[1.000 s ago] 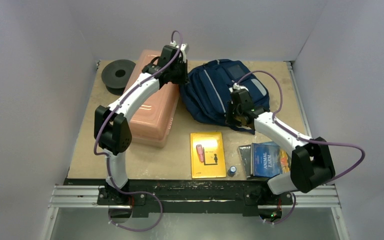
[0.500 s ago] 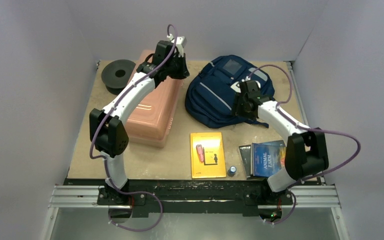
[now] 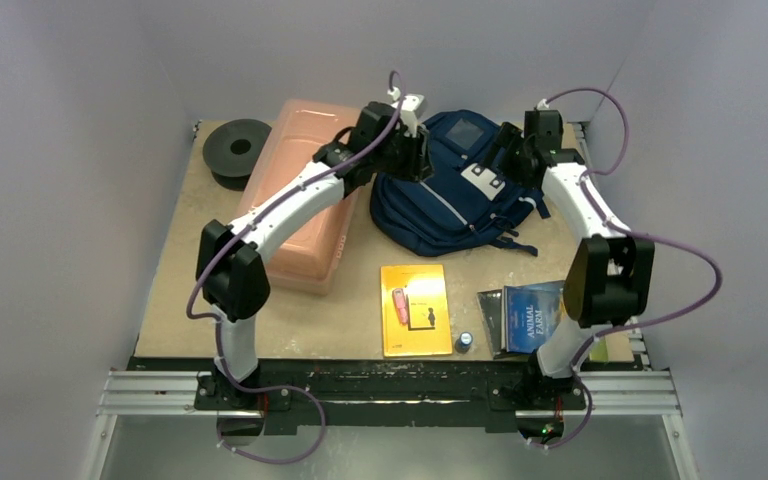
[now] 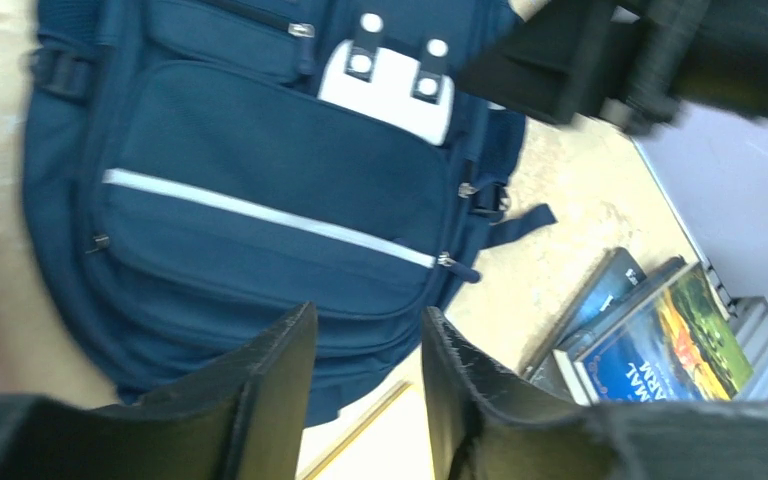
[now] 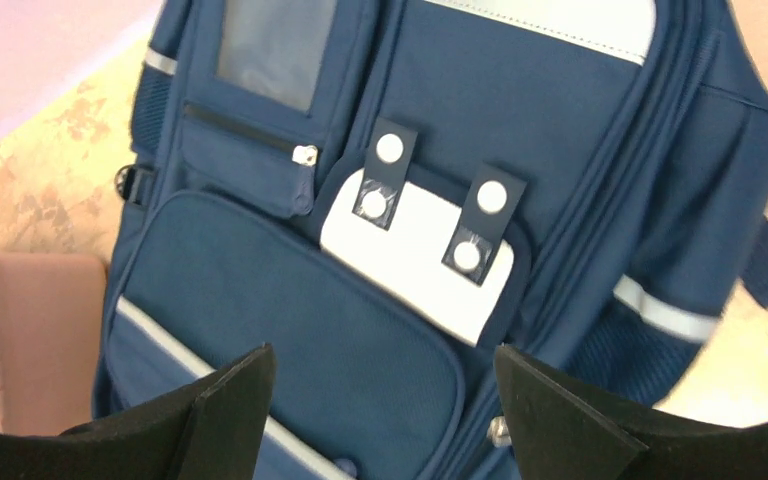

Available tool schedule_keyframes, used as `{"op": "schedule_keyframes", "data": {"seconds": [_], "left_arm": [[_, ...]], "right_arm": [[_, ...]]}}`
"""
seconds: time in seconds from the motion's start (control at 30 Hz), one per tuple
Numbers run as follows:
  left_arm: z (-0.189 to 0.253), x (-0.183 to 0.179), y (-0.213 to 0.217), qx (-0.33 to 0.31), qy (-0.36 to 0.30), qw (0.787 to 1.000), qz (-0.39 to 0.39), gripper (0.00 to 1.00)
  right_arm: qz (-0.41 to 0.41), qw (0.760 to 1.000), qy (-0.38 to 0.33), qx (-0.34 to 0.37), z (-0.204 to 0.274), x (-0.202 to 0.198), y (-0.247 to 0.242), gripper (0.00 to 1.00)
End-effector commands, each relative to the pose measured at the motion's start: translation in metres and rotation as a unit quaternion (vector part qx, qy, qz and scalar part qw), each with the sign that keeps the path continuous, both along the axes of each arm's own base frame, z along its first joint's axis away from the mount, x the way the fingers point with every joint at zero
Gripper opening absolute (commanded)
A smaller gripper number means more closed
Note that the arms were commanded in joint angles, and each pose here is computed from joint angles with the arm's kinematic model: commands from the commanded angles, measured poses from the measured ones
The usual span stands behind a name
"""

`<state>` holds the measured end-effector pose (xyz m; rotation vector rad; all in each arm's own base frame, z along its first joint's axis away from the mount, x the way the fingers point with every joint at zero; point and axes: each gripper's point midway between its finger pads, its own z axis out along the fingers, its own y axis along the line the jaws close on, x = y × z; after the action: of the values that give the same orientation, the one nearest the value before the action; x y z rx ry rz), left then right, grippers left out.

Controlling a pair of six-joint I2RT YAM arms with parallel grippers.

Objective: Pack the student bag
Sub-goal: Zip the student bag at the center of the board, then adjust the student bag at the center of the board.

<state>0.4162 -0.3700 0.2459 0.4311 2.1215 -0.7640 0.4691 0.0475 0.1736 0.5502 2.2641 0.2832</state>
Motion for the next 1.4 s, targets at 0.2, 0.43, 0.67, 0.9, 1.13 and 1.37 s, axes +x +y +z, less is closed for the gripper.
{"op": "schedule_keyframes", "data": {"seconds": [0.2, 0.43, 0.67, 0.9, 1.13, 1.37], "left_arm": [[-0.067, 0.025, -0.066, -0.061, 0.063, 0.996, 0.002, 0.46], [-0.110, 0.033, -0.063, -0.048, 0.127, 0.990, 0.024, 0.46], [-0.135, 0.028, -0.056, -0.029, 0.165, 0.985, 0.034, 0.46], [-0.135, 0.027, -0.054, -0.023, 0.168, 0.985, 0.027, 0.46], [-0.138, 0.023, -0.051, -0.015, 0.172, 0.985, 0.022, 0.46], [-0.139, 0.021, -0.045, -0.008, 0.186, 0.982, 0.011, 0.46]], "right_arm": [[0.082, 0.994, -0.064, 0.035, -0.024, 0.074, -0.043, 0.78], [0.153, 0.986, -0.054, 0.038, -0.054, 0.085, -0.040, 0.60], [0.092, 0.994, -0.064, 0.001, -0.029, 0.077, -0.060, 0.55], [0.130, 0.988, -0.069, 0.043, -0.032, 0.093, -0.044, 0.66], [0.167, 0.982, -0.015, 0.087, -0.075, 0.086, -0.029, 0.68], [0.203, 0.964, -0.010, 0.171, -0.099, 0.058, 0.001, 0.44]]}}
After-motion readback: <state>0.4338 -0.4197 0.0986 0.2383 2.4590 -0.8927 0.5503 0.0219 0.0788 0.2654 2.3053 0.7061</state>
